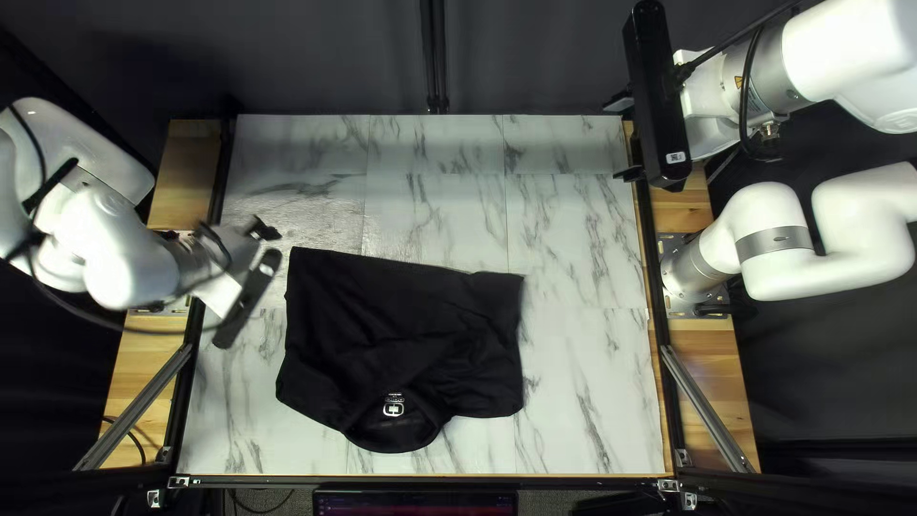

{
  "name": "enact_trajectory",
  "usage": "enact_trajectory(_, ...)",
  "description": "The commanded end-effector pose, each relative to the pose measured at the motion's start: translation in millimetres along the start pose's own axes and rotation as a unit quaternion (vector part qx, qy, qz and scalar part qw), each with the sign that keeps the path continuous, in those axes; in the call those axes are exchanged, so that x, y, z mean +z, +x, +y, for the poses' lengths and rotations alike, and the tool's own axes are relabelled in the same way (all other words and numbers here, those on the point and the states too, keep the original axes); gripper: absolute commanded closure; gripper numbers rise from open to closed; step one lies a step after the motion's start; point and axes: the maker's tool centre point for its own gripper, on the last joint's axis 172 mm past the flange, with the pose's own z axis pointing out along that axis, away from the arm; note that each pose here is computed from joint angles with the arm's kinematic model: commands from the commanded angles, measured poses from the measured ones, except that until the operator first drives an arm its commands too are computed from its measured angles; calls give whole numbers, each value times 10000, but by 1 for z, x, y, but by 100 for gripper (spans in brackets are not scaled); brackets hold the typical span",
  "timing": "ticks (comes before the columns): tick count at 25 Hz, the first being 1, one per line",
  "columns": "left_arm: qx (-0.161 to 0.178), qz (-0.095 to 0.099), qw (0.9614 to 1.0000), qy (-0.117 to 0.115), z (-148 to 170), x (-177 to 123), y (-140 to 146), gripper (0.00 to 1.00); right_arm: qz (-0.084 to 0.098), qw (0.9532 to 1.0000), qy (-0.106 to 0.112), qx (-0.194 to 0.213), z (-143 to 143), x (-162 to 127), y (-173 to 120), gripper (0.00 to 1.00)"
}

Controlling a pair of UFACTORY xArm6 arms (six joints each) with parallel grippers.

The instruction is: Fold t-shirt

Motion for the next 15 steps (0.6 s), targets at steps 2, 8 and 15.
enact_trajectory(2, -404, 112, 9953, -869, -30, -60, -8, 0, 0, 10000, 0, 0, 0, 0, 0, 0)
enact_trajectory(8, -663, 265, 9876, -1401, -65, -122, -20, 0, 0, 10000, 0, 0, 0, 0, 0, 0)
enact_trajectory(15, -768, 363, 9862, -1419, -69, -132, -24, 0, 0, 10000, 0, 0, 0, 0, 0, 0)
